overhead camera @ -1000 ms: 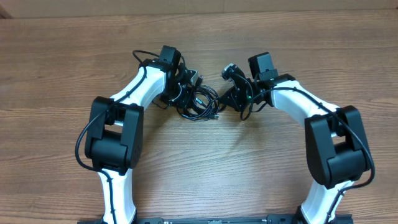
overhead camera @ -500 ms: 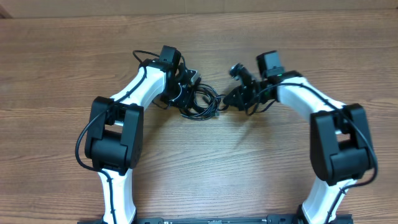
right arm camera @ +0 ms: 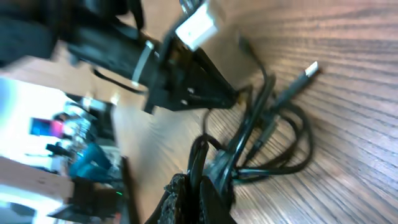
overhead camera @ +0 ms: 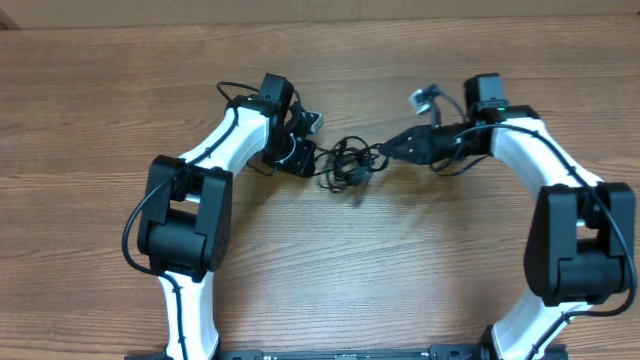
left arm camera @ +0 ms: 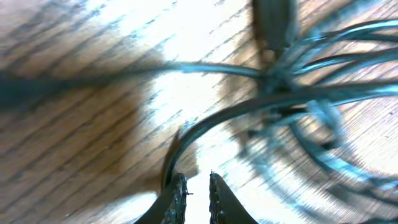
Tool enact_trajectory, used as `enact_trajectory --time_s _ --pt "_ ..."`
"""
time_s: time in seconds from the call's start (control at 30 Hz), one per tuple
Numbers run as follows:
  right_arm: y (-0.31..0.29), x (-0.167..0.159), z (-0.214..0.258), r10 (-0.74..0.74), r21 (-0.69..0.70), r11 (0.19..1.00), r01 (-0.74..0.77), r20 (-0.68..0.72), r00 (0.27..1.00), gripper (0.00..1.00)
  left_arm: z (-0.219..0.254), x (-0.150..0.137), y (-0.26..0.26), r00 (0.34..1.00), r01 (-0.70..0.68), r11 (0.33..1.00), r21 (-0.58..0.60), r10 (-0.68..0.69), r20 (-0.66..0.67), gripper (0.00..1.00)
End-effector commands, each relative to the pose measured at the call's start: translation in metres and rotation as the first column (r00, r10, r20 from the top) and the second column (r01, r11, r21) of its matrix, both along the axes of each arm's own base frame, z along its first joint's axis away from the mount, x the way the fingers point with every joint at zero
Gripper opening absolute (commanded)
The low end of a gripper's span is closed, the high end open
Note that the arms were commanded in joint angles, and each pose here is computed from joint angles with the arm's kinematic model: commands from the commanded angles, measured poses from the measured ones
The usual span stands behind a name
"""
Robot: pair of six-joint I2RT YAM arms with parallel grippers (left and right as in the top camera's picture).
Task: Untangle cables
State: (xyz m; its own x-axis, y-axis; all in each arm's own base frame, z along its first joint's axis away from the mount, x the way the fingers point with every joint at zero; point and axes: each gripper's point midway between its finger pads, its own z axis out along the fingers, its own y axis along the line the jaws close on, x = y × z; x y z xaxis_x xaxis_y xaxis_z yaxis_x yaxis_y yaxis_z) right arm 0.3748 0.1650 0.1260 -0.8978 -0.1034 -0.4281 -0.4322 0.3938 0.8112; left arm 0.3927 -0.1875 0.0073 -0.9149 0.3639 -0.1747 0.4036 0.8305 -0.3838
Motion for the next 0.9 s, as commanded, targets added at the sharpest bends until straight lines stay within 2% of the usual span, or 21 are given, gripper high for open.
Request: enact_trajectory --time_s 0.0,0.23,0.37,0.53,0.73,0.87 --pt "-0.011 0.005 0.051 -0.024 0.176 0.984 0.022 0.013 1.000 0.04 -0.015 0.001 0.019 0.999 -0.035 0.996 0.081 0.036 -0.014 0.16" --pt "-0.008 0.003 0.055 -0.018 0.202 0.979 0.021 -0.016 1.000 0.04 -0.016 0.002 0.021 0.999 -0.051 0.995 0.091 0.052 -0.014 0.10" --pt "-0.010 0.006 0.048 -0.033 0.160 0.986 0.034 -0.012 0.999 0.04 -0.014 0.004 0.025 0.997 -0.077 0.991 0.113 0.080 -0.020 0.17" --pt "-0.017 0.009 0.026 -0.078 0.033 0.996 0.079 -0.036 0.996 0.04 0.015 0.002 0.004 0.999 -0.013 1.000 -0.008 0.013 -0.042 0.24" --pt "-0.024 0.007 0.010 -0.111 -0.063 0.992 0.106 -0.075 0.991 0.24 0.061 0.011 -0.018 0.999 -0.035 0.988 -0.150 0.035 -0.006 0.33" --pt "-0.030 0.001 -0.002 -0.134 -0.133 0.984 0.118 -0.119 0.984 0.26 0.067 0.015 -0.028 0.998 -0.059 0.985 -0.160 0.062 0.012 0.43"
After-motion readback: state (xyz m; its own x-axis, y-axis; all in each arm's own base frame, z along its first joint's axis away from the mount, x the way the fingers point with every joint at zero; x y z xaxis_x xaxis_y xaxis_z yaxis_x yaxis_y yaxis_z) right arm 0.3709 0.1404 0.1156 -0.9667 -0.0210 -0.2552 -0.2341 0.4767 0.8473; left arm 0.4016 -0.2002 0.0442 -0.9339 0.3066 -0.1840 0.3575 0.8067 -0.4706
